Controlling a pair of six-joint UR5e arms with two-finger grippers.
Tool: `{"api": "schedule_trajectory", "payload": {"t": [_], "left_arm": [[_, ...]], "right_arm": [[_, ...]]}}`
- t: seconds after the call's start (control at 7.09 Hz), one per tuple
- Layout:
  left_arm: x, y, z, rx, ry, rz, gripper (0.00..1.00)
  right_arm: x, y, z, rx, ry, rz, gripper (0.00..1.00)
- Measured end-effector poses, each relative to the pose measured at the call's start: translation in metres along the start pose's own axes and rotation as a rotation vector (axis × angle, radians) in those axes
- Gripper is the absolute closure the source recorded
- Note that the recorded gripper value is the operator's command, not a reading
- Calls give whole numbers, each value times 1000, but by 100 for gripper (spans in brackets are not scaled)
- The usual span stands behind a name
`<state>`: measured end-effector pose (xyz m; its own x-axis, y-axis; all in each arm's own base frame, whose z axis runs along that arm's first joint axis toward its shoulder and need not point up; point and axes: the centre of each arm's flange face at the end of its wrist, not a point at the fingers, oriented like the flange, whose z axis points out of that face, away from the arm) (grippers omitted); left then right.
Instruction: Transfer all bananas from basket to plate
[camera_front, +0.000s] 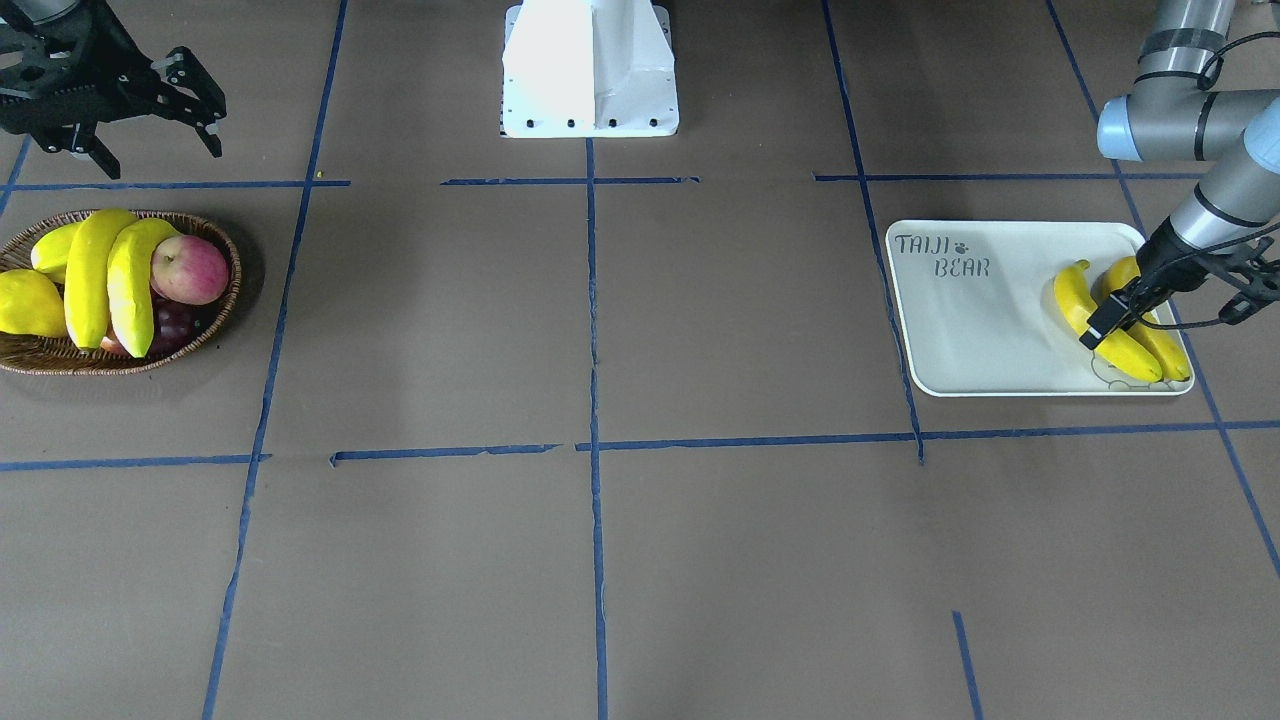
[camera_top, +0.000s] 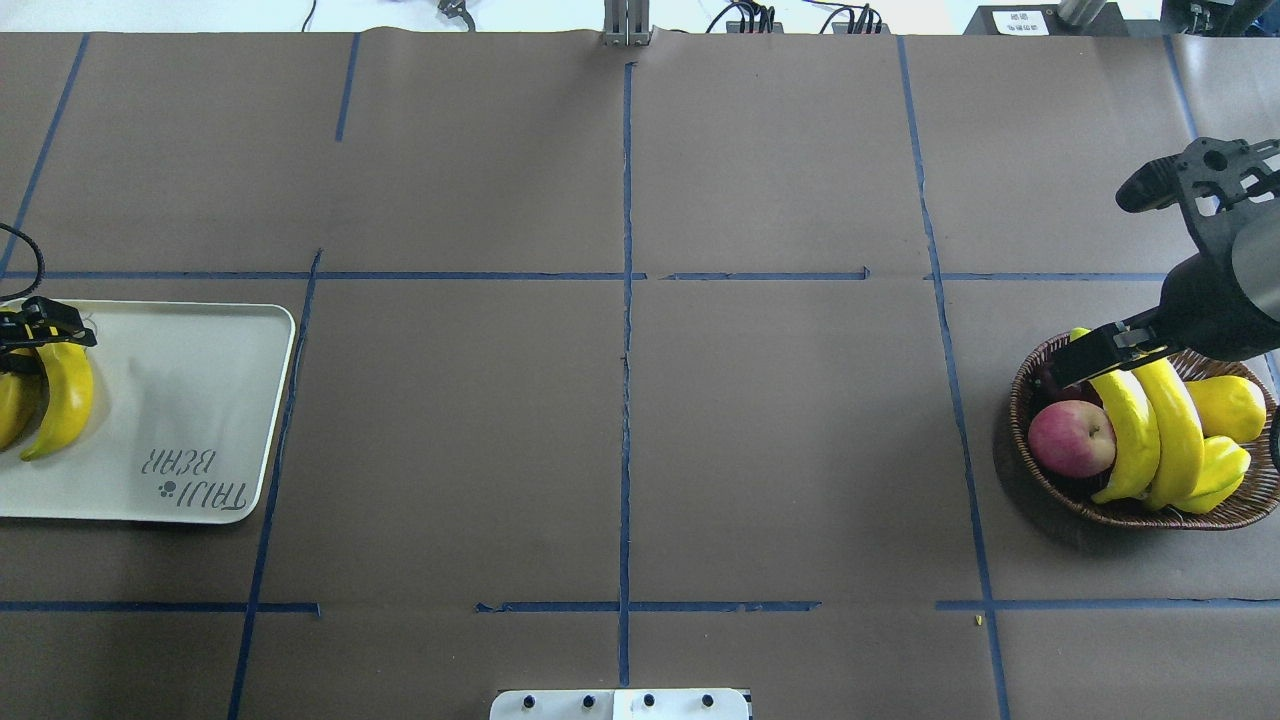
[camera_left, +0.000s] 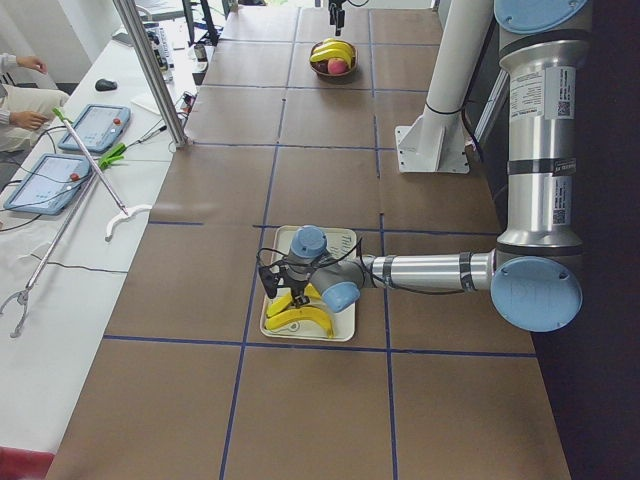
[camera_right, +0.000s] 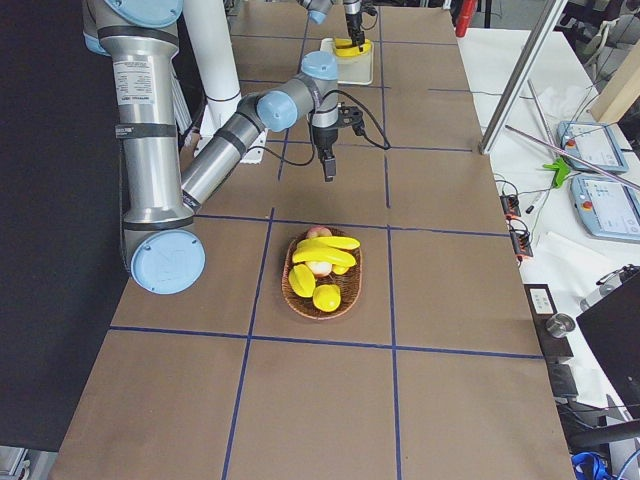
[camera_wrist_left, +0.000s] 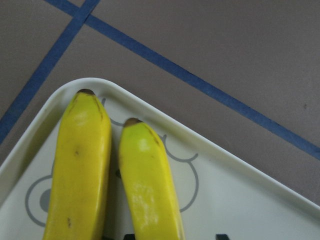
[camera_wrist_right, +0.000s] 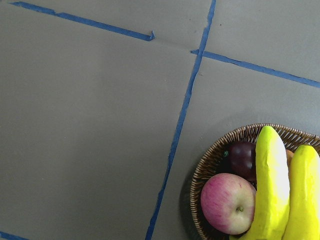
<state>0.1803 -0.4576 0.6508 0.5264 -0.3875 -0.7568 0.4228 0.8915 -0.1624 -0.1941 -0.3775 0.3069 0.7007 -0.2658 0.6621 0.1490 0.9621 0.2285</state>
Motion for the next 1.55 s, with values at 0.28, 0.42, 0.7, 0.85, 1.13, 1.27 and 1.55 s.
{"api": "schedule_trajectory", "payload": {"t": [0.28,0.42,0.7,0.85,1.13,1.27,1.55], "left_arm": [[3,-10,-23,-16,42,62,0],[22,-9,-45,-33,88,81,0],[75,4,-90,3,166,143,0],[97,16,-99,9,195,174,0],[136,39,-102,-12,245,229,0],[145,45,-100,-22,254,235,0],[149,48,-98,-29,258,237,0]], "right_arm": [[0,0,-1,1,0,-2,0],[2,2,-1,1,1,-5,0],[16,13,2,-16,19,-40,0],[32,22,4,-31,38,-71,0],[62,45,8,-49,62,-102,0],[77,55,16,-39,61,-107,0],[114,72,48,7,41,-83,1]]}}
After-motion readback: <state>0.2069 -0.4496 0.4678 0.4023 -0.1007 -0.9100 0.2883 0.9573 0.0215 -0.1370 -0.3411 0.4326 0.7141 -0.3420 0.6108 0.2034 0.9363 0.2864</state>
